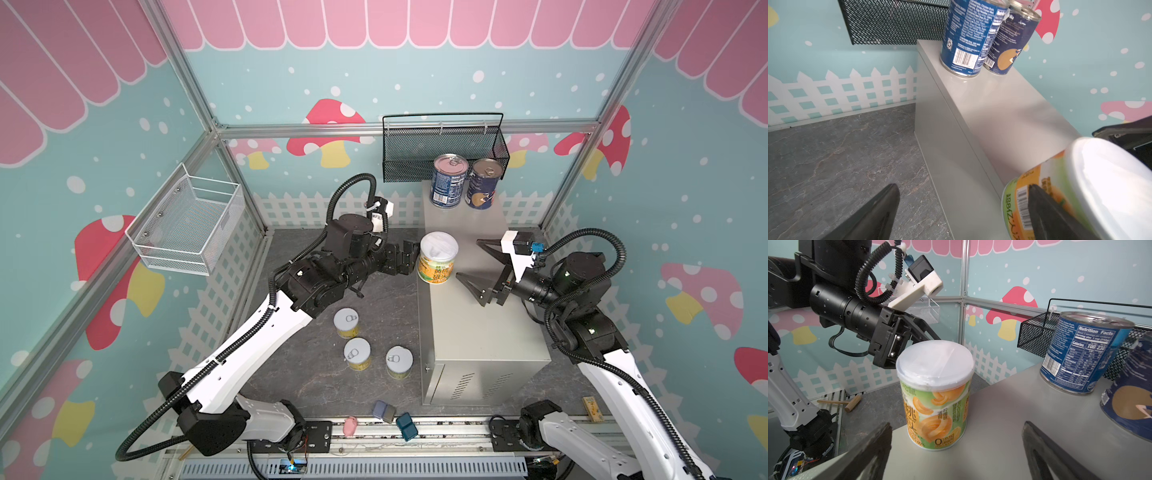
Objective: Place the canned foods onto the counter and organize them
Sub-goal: 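Close the right gripper around the canister while the left gripper withdraws, then move the canister beside the Progresso can with the right gripper while left arm lowers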
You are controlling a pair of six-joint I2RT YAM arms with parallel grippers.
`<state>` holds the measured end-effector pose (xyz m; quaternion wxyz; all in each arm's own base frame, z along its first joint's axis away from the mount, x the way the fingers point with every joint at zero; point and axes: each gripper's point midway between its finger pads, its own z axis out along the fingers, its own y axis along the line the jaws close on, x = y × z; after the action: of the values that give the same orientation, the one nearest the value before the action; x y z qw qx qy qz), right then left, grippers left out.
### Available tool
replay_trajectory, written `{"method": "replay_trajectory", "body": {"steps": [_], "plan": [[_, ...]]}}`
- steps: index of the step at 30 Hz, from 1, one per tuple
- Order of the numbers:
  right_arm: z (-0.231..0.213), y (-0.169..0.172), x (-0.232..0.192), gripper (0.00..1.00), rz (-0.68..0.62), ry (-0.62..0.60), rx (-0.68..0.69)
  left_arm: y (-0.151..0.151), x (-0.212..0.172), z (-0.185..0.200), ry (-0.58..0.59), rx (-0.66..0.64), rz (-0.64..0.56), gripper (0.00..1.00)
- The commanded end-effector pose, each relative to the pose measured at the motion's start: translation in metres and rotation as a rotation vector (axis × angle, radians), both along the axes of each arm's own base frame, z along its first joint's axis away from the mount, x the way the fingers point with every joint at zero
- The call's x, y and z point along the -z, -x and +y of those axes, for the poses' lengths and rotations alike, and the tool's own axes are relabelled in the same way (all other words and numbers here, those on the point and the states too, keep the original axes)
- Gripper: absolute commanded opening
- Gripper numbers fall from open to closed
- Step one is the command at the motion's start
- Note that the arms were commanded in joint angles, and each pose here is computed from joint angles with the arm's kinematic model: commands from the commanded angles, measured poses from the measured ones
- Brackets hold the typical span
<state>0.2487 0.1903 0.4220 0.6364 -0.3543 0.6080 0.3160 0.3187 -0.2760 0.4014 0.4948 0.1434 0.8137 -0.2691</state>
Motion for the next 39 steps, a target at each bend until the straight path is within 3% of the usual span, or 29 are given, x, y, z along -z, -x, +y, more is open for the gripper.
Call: {"method": "replay_trajectory", "body": {"steps": [1, 11, 23, 30, 39], "plan": [[-0.002, 0.0, -0.015, 0.99, -0.034, -0.023, 0.022, 0.004, -0.01, -0.018, 0.021, 0.03, -0.015, 0.98], [0.001, -0.002, -0.019, 0.97, -0.037, -0.052, 0.017, 0.005, -0.005, -0.05, 0.016, 0.08, -0.015, 0.98], [0.009, -0.012, -0.022, 0.69, -0.029, -0.069, -0.005, 0.008, -0.004, -0.02, -0.021, 0.0, -0.051, 0.99], [-0.012, -0.045, -0.019, 0.54, -0.014, -0.069, 0.202, 0.012, 0.001, 0.015, -0.021, -0.065, -0.051, 0.99], [-0.04, -0.098, -0.01, 0.5, -0.005, -0.01, 0.473, 0.018, 0.015, 0.05, -0.017, -0.13, -0.036, 0.99]]}}
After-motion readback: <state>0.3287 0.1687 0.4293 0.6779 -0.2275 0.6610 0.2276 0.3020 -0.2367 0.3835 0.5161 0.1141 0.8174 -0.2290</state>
